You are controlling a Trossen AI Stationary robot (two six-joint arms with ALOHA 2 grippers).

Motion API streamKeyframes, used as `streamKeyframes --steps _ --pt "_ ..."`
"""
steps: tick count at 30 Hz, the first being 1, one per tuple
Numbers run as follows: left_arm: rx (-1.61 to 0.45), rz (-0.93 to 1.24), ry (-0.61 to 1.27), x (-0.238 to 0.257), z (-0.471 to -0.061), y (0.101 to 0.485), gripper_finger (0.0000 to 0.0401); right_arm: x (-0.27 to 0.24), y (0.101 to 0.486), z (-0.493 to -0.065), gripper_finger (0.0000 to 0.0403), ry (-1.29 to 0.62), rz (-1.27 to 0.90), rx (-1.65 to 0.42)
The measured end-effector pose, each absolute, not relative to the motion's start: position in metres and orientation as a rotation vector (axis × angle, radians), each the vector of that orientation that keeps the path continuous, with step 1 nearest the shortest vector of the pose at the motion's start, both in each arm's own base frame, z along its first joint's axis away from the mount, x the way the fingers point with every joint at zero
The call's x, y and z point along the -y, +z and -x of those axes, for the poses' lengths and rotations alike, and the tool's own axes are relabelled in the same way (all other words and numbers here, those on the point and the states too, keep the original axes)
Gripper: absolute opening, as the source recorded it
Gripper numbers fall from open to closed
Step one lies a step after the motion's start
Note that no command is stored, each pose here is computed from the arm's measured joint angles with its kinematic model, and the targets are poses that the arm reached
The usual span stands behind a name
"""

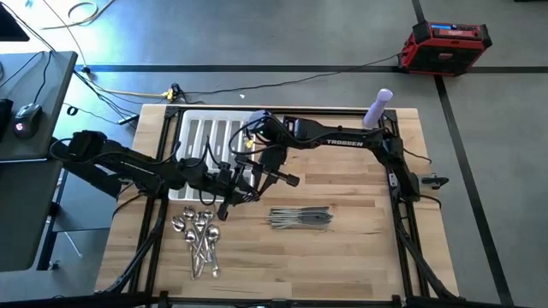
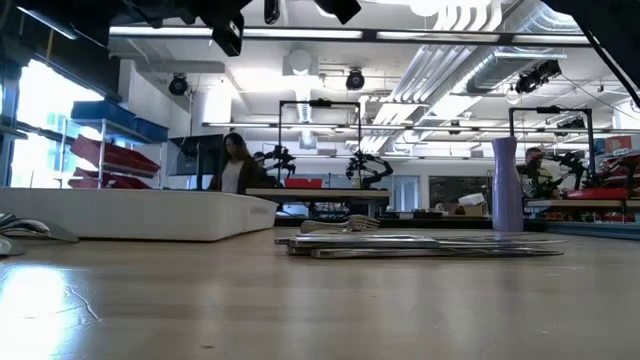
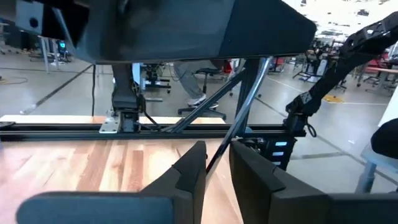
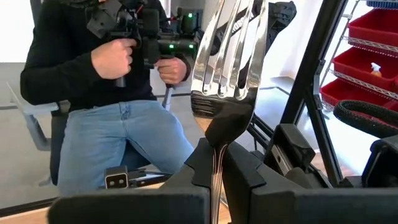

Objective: Sort silverware
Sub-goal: Put the fork in the silverware tray

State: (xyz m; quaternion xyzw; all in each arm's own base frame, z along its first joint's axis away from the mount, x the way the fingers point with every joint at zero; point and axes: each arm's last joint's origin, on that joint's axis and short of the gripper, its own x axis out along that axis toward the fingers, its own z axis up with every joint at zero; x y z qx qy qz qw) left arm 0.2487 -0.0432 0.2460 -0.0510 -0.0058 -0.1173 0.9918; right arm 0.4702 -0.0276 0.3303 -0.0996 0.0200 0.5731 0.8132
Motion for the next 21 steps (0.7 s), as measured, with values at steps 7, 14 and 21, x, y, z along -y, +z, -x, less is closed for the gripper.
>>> streamKeyframes --steps 7,14,21 --pt "0.055 0.112 -0.228 0.0429 -0.2489 0.2499 0.0058 0.0272 0.3293 -0.4699 0.0 1.217 0.208 -0.058" --pt "0.064 0.134 -0.229 0.0431 -0.2488 0.251 0.0055 0.0274 0.3259 -0.4685 0.0 1.203 0.232 -0.075" --pt "0.076 0.138 -0.231 0.0433 -0.2487 0.2521 0.001 0.0276 0.3257 -0.4678 0.0 1.217 0.246 -0.056"
